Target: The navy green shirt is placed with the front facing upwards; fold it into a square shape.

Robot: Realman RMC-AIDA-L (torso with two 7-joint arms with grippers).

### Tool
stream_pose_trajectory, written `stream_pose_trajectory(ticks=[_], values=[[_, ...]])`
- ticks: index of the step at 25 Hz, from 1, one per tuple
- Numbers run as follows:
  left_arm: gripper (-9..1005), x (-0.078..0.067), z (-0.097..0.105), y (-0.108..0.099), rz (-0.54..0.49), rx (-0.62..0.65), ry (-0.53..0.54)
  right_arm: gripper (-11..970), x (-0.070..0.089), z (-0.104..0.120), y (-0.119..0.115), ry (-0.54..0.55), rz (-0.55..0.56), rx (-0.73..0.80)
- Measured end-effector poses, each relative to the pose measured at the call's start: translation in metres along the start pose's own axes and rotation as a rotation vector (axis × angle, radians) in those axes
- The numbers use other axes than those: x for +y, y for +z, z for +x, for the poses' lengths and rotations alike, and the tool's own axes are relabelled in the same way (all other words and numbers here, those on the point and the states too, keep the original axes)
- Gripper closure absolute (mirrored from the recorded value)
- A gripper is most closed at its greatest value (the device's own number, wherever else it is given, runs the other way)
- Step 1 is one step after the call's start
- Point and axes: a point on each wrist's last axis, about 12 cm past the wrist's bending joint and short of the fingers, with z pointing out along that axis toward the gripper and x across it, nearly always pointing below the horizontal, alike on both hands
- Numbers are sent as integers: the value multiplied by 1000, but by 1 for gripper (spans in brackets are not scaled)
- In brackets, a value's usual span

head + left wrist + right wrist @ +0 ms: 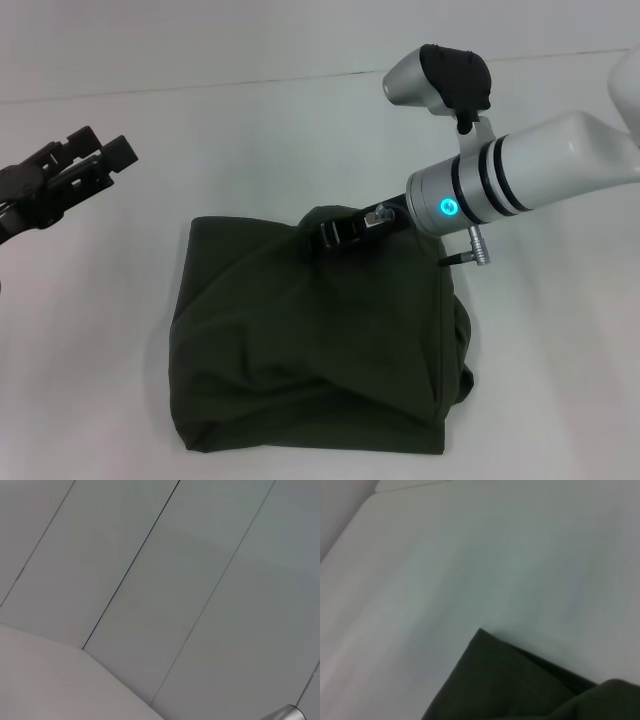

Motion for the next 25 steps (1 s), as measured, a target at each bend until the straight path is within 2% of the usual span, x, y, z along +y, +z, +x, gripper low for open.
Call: stream_pose_trajectory(ticks=[6,11,21,25], values=[[79,0,2,-2,-1,10,-7,880,-1,-1,-6,-7,-20,-33],[79,1,4,-8,-16,42,-3,882,-5,4,-18,-12,-82,-91],[79,0,19,-26,-39,194,40,832,-22,18,-56,27,-215,-179],[79,-6,23,-35,0,232,70,802,-26,32,-76,32,-318,-193]])
